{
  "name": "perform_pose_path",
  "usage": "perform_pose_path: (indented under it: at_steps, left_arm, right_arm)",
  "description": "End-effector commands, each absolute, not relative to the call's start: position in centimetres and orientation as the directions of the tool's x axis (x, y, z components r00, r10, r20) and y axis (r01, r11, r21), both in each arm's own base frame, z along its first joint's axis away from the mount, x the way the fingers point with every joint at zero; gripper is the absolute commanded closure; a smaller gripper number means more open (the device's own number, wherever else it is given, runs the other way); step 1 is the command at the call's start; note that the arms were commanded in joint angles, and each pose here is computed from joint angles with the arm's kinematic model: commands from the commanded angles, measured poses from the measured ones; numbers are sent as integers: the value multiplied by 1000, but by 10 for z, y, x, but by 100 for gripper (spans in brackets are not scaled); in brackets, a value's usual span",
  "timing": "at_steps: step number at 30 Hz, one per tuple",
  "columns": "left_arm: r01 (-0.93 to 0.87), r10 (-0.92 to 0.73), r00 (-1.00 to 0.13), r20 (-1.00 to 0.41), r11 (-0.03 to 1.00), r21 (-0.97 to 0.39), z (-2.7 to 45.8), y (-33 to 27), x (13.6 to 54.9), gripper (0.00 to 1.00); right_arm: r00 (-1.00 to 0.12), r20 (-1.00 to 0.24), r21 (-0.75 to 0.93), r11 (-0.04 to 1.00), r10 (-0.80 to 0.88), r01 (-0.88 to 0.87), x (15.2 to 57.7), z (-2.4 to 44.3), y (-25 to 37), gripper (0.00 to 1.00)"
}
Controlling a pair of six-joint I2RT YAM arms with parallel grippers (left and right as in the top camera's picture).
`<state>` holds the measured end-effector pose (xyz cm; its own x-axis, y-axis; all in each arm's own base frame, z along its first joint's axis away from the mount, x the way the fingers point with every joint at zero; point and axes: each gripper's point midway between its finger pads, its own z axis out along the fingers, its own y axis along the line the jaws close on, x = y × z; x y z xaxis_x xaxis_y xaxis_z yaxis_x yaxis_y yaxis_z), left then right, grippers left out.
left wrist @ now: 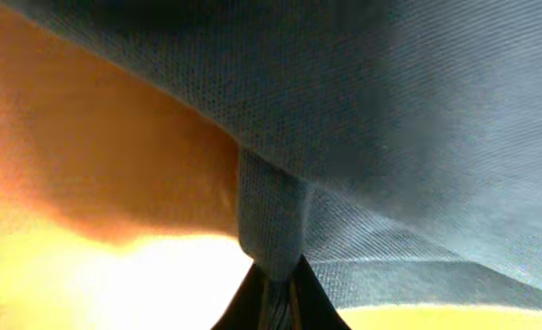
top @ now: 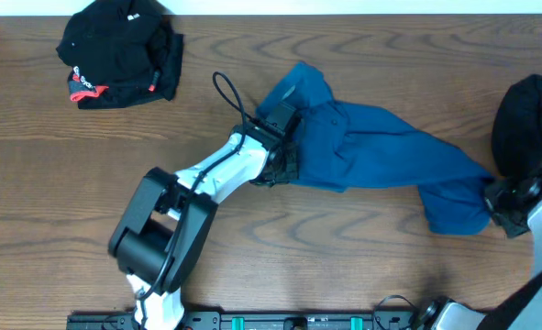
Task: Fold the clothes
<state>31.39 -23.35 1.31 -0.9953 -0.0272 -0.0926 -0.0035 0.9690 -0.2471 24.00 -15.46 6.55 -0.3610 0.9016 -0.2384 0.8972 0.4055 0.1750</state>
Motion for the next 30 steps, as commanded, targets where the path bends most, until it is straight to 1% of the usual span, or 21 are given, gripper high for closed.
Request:
perform_pose_path:
  at_steps: [1,4,8,13,16,18,20,25,30]
  left_arm:
    - [60,11,-984,-180,961,-271,51,-233,316,94]
    - [80,16,-976,-219,955,-286,75,-231,314,94]
    - [119,31,-960,-280,945,-304,110,-226,308,94]
    - [150,18,-918,-396,940,-305,162,-211,300,94]
    - [150,-9,-879,-476,943,-295,194,-196,294,94]
    - [148,-30,-847,-531,945,-290,215,-186,290,94]
    - [143,-52,-812,-581,948,-284,235,-175,284,94]
    - [129,-94,-744,-662,951,-279,269,-151,268,94]
    - [132,-113,-726,-679,945,-298,283,-140,251,94]
  right_arm:
    - [-378,-326,185,451,866,873,244,95,-163,92]
    - [-380,-345,195,461,858,866,242,105,-159,93]
    - [-384,-382,207,483,840,851,241,119,-158,96]
    - [-377,-453,225,512,808,829,243,146,-161,96]
    - [-374,-484,234,529,791,816,244,166,-162,92]
    - [-373,-495,238,536,784,810,243,177,-161,85]
    - [-393,-498,250,561,773,789,245,186,-157,83]
    - [-411,-472,275,573,780,772,245,191,-148,87]
    - [-421,-451,269,570,787,776,241,188,-144,93]
